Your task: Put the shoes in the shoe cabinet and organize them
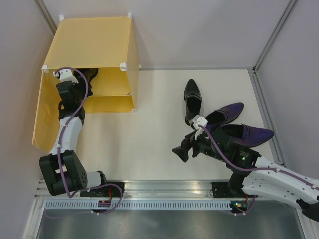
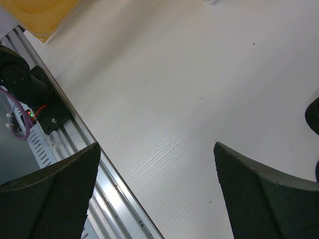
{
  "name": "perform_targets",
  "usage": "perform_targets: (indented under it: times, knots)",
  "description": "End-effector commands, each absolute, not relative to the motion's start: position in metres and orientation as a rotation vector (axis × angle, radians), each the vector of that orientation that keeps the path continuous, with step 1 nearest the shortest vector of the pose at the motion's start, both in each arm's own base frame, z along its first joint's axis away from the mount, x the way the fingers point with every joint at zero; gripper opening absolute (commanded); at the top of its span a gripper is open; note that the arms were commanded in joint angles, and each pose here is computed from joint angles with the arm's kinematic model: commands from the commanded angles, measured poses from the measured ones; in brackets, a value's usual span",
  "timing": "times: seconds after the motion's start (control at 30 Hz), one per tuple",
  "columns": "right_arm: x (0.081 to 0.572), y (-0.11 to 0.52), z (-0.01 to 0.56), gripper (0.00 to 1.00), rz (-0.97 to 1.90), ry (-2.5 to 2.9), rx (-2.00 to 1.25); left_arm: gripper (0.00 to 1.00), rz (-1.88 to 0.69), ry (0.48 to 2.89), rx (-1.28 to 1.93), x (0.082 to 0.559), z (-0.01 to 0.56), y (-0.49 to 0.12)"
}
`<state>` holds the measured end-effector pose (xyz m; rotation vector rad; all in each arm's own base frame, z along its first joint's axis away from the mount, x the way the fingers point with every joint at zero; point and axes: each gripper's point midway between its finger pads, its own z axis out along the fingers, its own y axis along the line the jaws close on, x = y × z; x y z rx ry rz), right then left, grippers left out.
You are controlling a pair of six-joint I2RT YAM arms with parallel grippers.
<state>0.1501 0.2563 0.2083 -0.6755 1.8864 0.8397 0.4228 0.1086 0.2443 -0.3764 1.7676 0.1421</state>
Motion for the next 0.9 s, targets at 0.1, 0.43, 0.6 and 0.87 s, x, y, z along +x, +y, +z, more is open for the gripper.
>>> perform_targets:
  times: [0.1, 0.43, 0.6, 0.87]
  knots:
    - [0.153, 0.26, 0.21, 0.98, 0.829, 1.867, -0.68, 0.12, 0.142, 1.585, -0.298, 0.443, 0.278, 0.11]
    - [0.153, 0.259, 0.21, 0.98, 0.829, 1.863, -0.678, 0.26, 0.185, 1.622, -0.277, 0.46, 0.256, 0.118]
    - [0.154, 0.261, 0.206, 0.98, 0.823, 1.873, -0.69, 0.44, 0.187, 1.631, -0.276, 0.46, 0.252, 0.118]
    - [0.154, 0.26, 0.209, 0.98, 0.826, 1.862, -0.687, 0.86, 0.159, 1.63, -0.316, 0.445, 0.255, 0.114]
